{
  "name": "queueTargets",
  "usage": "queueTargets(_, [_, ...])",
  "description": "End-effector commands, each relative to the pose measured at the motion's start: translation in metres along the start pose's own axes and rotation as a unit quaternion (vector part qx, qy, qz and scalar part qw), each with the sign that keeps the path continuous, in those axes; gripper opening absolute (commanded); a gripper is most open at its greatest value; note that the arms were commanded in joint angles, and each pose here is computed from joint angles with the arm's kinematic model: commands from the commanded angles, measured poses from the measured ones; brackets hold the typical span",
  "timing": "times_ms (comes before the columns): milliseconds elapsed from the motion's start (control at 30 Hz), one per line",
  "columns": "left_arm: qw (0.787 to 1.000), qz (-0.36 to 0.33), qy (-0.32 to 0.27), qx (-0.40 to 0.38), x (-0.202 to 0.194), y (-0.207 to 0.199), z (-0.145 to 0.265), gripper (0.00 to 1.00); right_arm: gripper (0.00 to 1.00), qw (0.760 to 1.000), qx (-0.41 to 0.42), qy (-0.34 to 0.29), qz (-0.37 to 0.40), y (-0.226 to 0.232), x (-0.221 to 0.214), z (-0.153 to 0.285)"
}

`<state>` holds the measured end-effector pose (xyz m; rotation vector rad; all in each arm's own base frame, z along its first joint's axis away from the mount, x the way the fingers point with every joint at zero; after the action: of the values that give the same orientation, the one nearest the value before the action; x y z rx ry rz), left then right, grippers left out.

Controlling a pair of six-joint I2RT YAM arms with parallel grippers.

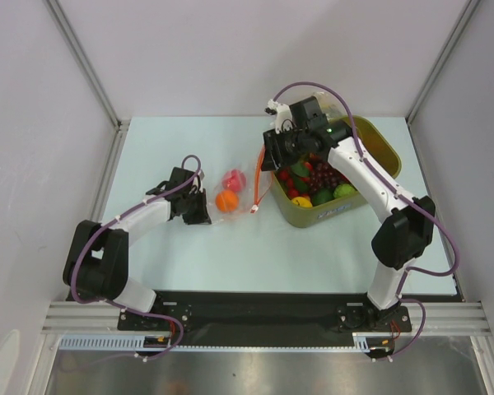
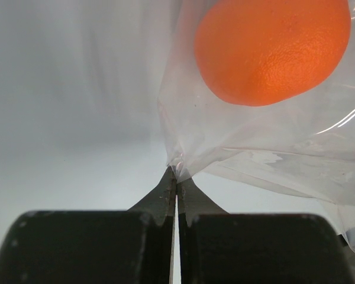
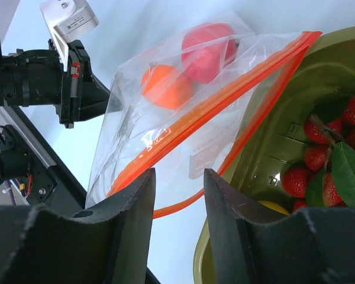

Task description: Open the zip-top bag and remove the fake food

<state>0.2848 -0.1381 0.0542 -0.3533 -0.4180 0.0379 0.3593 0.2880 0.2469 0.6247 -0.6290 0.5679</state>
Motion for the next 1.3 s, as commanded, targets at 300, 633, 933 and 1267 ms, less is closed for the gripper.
queueTargets(300, [1.0, -0.01, -0.023, -0.015, 0.009, -0.005, 0.008, 0.0, 0.44, 0.999, 0.032, -0.013, 0.025, 0.021, 0.005, -0.002])
queueTargets(633, [0.999, -0.028, -0.015, -0.032, 0.012, -0.01, 0.002, 0.0, 0.45, 0.996, 0.078, 0.036, 0.026, 0.04, -0.03, -0.057])
queueTargets(933, [0.995, -0.061, 0.009, -0.074, 0.01, -0.02, -0.01, 0.0, 0.51, 0.995, 0.09, 0.042, 0.002, 0.034, -0.041, -0.085])
queueTargets(1267, [0.986, -0.09, 0.056, -0.129, 0.005, -0.033, -0.022, 0.0, 0.66, 0.998, 0.061, 0.014, 0.022, 0.034, -0.042, -0.135])
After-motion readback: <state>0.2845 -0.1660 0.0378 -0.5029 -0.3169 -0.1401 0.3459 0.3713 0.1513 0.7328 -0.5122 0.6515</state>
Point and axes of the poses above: each gripper's point midway between its finger pads, its own z axis back along the fingers, its own y axis along the line the jaws close on, x = y × z, the point moved 1 cm from there along z, back along the fingers
